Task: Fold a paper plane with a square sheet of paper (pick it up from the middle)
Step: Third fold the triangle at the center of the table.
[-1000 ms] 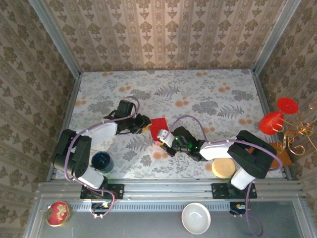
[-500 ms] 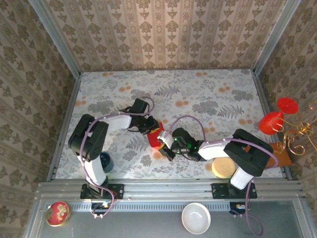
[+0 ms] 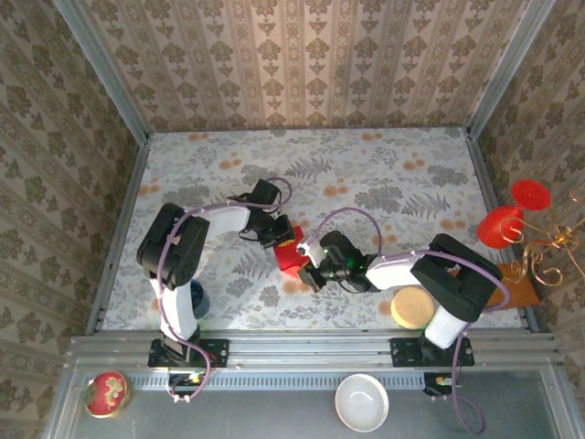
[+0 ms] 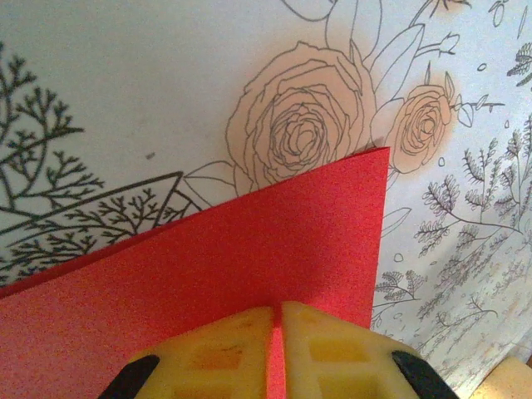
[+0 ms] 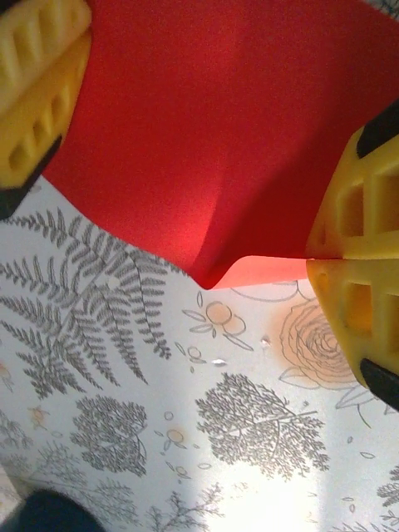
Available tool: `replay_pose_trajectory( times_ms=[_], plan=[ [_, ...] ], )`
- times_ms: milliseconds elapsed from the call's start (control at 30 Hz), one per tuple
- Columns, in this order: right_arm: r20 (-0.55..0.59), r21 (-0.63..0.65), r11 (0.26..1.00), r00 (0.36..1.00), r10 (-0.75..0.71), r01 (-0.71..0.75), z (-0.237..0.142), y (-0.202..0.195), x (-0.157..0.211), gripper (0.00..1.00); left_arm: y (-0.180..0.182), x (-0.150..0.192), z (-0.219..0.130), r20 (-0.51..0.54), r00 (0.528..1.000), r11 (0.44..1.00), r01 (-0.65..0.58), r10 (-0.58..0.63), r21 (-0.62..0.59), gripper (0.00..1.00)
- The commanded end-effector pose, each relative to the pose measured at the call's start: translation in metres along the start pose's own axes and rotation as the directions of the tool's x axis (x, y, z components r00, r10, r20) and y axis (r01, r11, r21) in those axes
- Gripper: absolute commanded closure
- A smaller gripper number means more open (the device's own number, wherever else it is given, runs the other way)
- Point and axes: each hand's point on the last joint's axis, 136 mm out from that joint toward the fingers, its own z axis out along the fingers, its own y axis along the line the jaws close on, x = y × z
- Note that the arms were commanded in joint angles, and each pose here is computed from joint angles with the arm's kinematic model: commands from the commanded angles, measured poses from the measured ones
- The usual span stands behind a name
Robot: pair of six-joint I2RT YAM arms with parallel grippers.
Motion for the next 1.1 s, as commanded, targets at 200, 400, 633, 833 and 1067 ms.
replay_pose_trajectory(
  times_ms=[200,400,633,833,1067],
  plan=[
    [-0.015,0.098,0.991,0.996,0.089,-0.087,0.001,-0.026,-0.004,0.98,0.03,0.017,0.016,-0.081,0.997,0.994,0.0,-0.009,-0.106,0.88],
    [-0.011,0.129,0.984,0.992,0.125,-0.123,0.003,-0.036,-0.002,0.98,0.027,0.017,0.018,-0.089,0.996,0.996,-0.005,-0.003,-0.092,0.88],
    [-0.02,0.149,0.981,0.991,0.129,-0.125,0.004,-0.04,-0.001,0.98,0.028,0.019,0.019,-0.095,0.995,0.996,-0.01,0.001,-0.093,0.88],
    [-0.023,0.153,0.981,0.992,0.126,-0.121,0.005,-0.041,-0.002,0.98,0.029,0.02,0.019,-0.1,0.995,0.996,-0.012,0.002,-0.092,0.89],
    [-0.037,0.156,0.98,0.991,0.131,-0.123,0.007,-0.043,0.002,0.98,0.029,0.021,0.021,-0.104,0.995,0.996,-0.013,0.003,-0.092,0.89]
  ],
)
